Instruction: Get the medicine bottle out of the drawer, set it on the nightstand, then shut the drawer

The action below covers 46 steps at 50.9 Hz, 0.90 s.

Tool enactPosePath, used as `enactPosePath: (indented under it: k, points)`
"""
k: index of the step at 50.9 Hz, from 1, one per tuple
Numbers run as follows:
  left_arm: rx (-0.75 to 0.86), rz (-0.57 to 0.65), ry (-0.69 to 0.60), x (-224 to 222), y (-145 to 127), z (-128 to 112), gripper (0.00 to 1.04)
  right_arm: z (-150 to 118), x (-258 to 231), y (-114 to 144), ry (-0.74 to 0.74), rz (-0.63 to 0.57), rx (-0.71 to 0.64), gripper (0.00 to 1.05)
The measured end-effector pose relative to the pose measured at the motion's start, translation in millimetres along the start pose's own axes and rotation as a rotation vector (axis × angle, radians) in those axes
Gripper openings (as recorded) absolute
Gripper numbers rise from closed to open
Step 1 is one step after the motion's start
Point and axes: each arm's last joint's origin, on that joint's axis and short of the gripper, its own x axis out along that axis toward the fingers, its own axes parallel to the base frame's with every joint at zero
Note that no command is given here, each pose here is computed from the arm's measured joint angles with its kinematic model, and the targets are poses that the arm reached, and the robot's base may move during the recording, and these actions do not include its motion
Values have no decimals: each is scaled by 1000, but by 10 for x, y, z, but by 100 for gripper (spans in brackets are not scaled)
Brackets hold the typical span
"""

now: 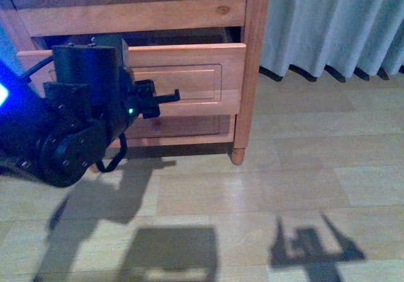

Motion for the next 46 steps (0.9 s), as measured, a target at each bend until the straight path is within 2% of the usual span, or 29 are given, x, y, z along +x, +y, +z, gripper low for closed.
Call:
enactPosePath:
  k: [12, 23, 35, 38, 41, 44, 46]
  points:
    - [-26, -37, 41, -870, 141, -362, 26, 0, 0, 0, 0, 0, 0, 98]
    - [-87, -48, 89, -1373, 118, -612, 27, 0, 0, 0, 0, 0, 0, 98]
    - [-102, -24, 230, -1756, 145, -910, 60, 0, 0, 0, 0, 0, 0, 98]
    - [-117, -35, 257, -1802, 168, -927, 72, 0, 0, 0, 0, 0, 0, 98]
    - [-130, -32, 284, -1842, 245, -867, 86, 0, 0, 0, 0, 0, 0, 98]
    - [-155, -33, 285, -1894, 368, -673, 99, 0, 0, 0, 0, 0, 0, 98]
    - [-155, -33, 275, -1912, 415, -567, 99, 0, 0, 0, 0, 0, 0, 98]
